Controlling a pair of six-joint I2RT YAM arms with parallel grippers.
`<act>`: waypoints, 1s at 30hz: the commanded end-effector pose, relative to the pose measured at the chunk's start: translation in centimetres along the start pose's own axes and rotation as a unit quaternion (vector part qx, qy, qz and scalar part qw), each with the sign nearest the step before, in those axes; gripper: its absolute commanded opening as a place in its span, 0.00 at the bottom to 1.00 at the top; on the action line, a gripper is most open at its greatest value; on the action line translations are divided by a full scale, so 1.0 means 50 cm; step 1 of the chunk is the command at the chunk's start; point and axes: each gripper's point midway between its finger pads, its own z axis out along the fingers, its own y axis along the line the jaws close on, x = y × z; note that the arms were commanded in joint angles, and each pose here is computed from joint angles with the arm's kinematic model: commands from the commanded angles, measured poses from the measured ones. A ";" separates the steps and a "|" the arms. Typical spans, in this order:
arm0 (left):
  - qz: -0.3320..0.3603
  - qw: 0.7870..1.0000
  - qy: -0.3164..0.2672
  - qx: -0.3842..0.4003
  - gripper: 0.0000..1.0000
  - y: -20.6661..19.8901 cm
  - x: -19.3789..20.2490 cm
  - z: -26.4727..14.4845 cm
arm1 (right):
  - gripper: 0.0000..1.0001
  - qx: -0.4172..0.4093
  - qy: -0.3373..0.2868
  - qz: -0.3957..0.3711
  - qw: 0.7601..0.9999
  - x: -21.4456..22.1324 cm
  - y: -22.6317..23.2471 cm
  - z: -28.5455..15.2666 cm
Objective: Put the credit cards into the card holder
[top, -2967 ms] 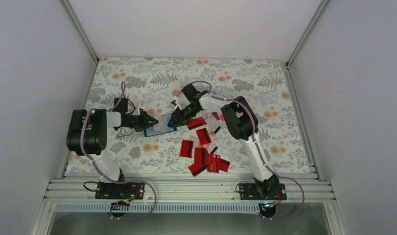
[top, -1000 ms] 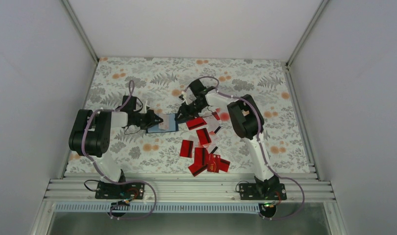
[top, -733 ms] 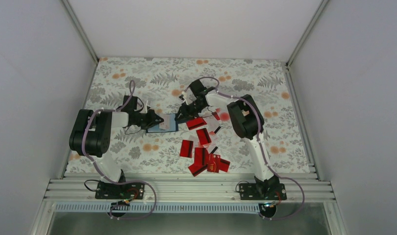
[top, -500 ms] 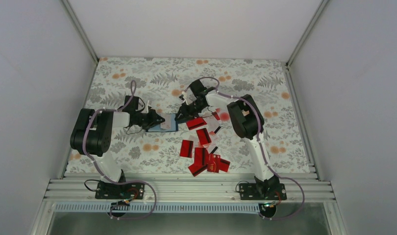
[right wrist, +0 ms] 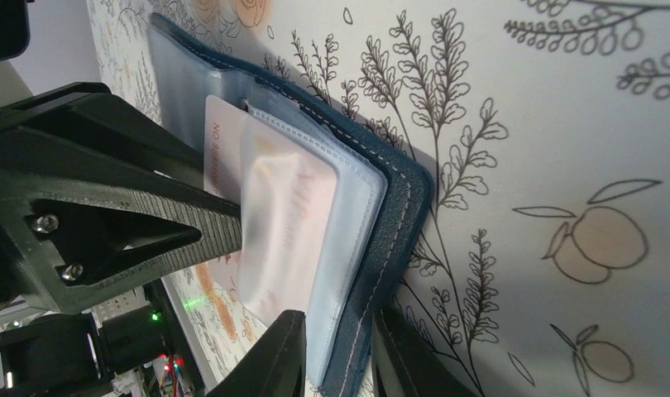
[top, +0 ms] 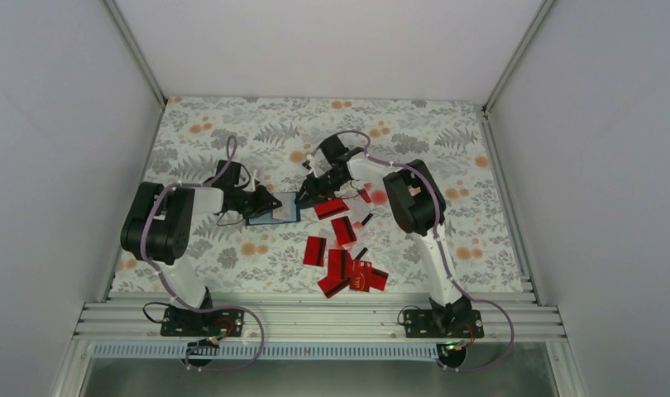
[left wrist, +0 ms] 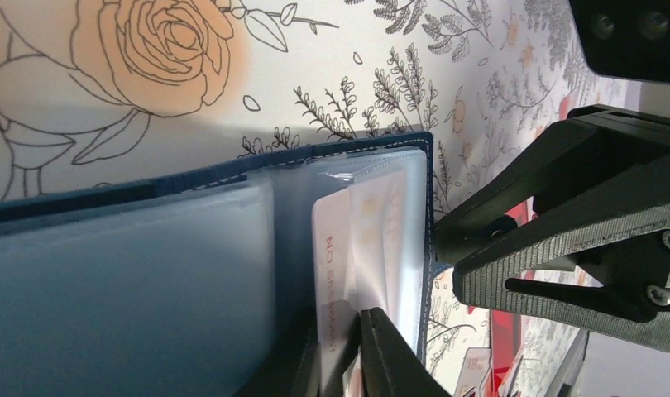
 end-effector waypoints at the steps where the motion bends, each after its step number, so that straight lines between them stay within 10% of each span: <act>1: -0.014 0.998 0.015 -0.058 0.15 0.038 0.022 0.001 | 0.22 0.008 0.014 0.001 1.000 0.026 -0.013 0.026; 30: -0.016 0.960 0.037 -0.277 0.72 0.047 0.022 0.000 | 0.21 -0.015 0.011 -0.010 1.000 0.015 0.010 0.023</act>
